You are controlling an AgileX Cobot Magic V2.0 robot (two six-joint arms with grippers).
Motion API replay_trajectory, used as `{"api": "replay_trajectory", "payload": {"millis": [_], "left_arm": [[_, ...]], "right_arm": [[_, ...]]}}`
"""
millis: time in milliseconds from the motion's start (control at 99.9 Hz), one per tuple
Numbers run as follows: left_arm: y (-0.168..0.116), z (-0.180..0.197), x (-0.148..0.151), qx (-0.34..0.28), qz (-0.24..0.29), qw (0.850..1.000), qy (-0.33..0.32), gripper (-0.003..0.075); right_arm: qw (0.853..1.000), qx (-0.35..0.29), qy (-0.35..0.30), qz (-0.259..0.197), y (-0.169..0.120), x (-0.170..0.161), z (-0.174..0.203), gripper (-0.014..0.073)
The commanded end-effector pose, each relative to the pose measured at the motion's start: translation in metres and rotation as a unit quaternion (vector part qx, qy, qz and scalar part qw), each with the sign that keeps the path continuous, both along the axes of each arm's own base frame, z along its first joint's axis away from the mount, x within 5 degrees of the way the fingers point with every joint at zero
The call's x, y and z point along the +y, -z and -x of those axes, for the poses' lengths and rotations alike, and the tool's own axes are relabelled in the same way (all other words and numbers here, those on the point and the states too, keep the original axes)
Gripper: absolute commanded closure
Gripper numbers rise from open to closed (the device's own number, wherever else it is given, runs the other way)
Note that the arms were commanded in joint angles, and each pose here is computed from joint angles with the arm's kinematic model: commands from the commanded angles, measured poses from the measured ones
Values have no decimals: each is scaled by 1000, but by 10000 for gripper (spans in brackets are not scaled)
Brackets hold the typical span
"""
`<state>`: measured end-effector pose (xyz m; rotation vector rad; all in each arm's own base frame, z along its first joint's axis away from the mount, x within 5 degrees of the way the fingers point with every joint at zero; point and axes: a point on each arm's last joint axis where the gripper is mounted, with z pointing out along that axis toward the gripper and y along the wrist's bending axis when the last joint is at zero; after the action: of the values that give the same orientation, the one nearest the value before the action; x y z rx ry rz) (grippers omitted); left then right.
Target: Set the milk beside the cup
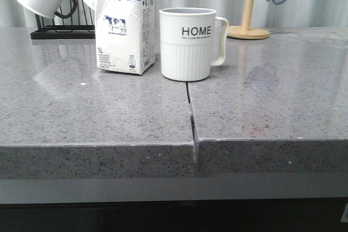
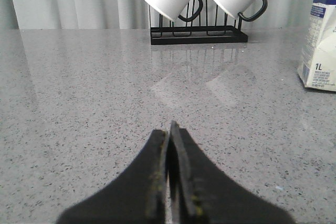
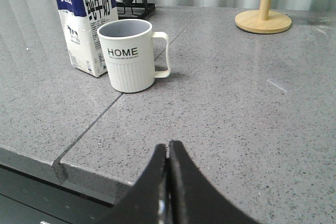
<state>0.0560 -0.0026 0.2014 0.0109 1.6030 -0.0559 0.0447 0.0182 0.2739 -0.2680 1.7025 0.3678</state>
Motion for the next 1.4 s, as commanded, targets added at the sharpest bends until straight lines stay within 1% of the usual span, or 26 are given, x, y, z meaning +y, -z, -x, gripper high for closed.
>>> {"api": "replay_trajectory", "payload": {"millis": [0,210,310,420,520,580,720,820,851,921,1391], "left_arm": [[4,1,0,-39,11,999,2,741],[4,1,0,-39,11,999,2,741],[4,1,0,-39,11,999,2,741],[4,1,0,-39,11,999,2,741],[4,1,0,-39,11,999,2,741],[4,1,0,-39,11,999,2,741],[4,1,0,-39,11,999,2,741],[4,1,0,-39,11,999,2,741],[4,1,0,-39,11,999,2,741],[4,1,0,-39,11,999,2,741],[4,1,0,-39,11,999,2,741]], "right_arm": [[999,-45,0,-9,-14,0,-1,663],[999,-50,1,-4,-14,0,-1,663],[997,-80,10,-6,-13,0,-3,663],[990,-126,55,-18,-9,-3,-9,663],[979,-170,106,-24,2,-7,-12,663],[972,-185,141,-22,9,-11,-11,663],[961,-179,210,-18,35,-19,-9,663],[957,-175,231,-28,53,-22,-8,663],[959,-156,235,-25,56,-22,-8,663],[960,-147,236,-25,58,-22,-9,663],[960,-151,235,-24,57,-22,-8,663]]}}
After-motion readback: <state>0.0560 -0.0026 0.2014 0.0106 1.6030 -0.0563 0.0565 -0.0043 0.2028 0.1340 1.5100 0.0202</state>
